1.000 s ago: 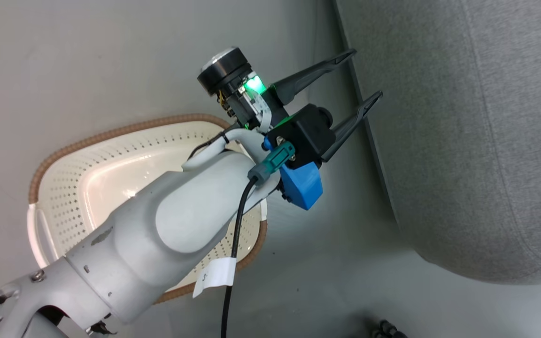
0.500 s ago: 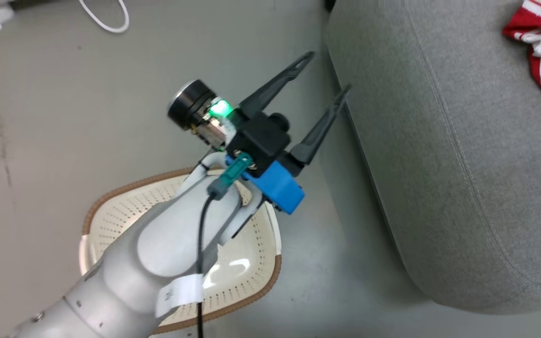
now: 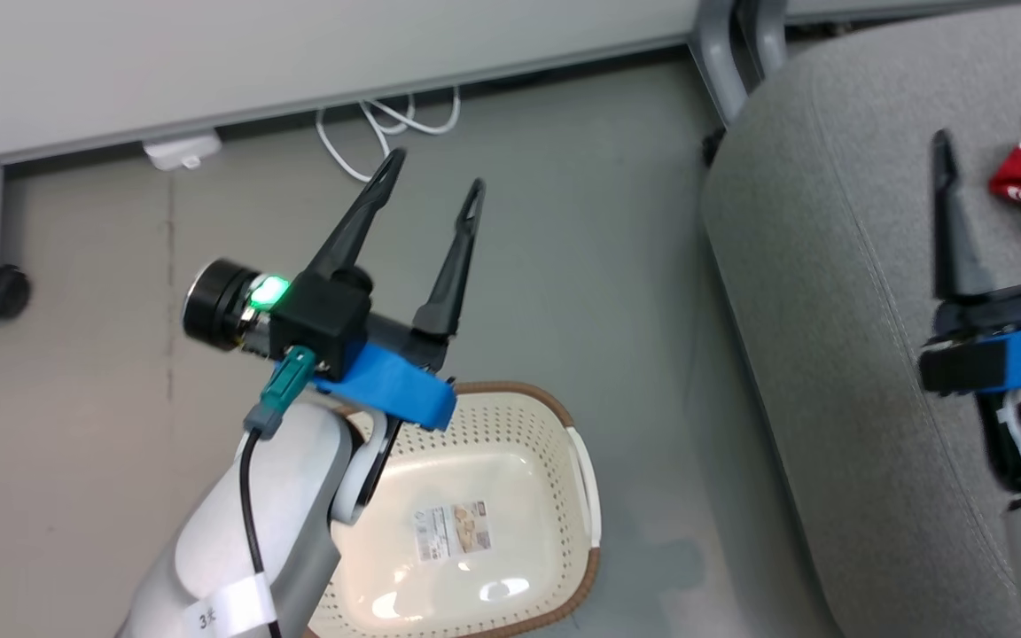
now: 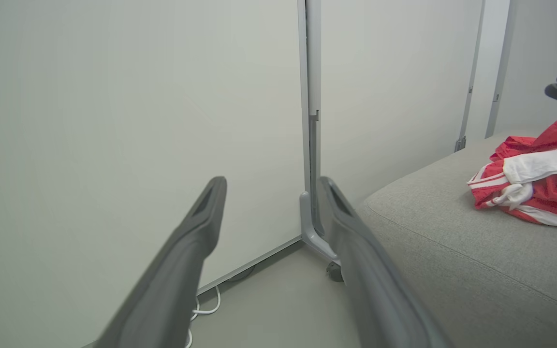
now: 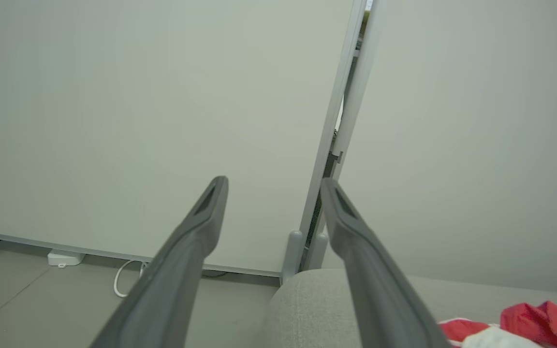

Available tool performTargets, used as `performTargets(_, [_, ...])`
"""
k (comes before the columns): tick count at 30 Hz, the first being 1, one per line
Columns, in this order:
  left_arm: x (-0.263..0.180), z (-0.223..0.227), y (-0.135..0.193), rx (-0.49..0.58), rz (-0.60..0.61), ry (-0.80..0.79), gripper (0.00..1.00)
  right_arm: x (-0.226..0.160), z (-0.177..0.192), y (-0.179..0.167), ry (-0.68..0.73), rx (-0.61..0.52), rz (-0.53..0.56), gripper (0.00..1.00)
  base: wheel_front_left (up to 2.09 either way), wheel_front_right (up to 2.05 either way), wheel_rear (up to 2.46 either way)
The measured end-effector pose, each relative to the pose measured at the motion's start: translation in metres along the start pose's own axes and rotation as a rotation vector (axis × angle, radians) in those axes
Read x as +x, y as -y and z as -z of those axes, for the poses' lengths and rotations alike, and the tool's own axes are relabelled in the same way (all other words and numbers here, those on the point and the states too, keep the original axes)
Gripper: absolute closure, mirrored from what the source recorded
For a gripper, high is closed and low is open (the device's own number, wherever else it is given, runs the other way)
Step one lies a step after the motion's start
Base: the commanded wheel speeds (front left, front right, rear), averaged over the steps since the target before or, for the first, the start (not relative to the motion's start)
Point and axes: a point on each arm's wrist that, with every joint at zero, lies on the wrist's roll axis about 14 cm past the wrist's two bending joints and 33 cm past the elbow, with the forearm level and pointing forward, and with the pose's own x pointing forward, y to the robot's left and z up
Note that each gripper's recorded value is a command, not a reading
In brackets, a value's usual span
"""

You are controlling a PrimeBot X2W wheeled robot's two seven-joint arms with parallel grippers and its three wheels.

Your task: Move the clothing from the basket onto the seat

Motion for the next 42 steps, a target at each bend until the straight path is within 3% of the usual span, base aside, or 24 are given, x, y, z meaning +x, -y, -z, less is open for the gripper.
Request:
performTargets(8, [-0.058, -0.015, -0.043, 0.006, -0.215, 0.006, 0.00, -0.009, -0.010, -0.063, 0.006, 0.118, -0.126, 0.00, 0.00, 0.00, 0.00])
performTargets(17, [-0.119, -0.029, -0.068, 0.012, -0.395, 0.029, 0.00, -0.042, -0.009, -0.099, -0.032, 0.214, -0.171, 0.00, 0.00, 0.00, 0.00])
performTargets(27, [-0.165, -0.029, -0.067, 0.008, -0.459, 0.027, 0.00, -0.080, 0.000, -0.095, -0.084, 0.264, -0.120, 0.00, 0.00, 0.00, 0.00])
performTargets(42, [-0.194, -0.022, -0.064, -0.004, -0.494, 0.011, 0.00, -0.112, 0.018, -0.091, -0.151, 0.303, -0.069, 0.00, 0.00, 0.00, 0.00])
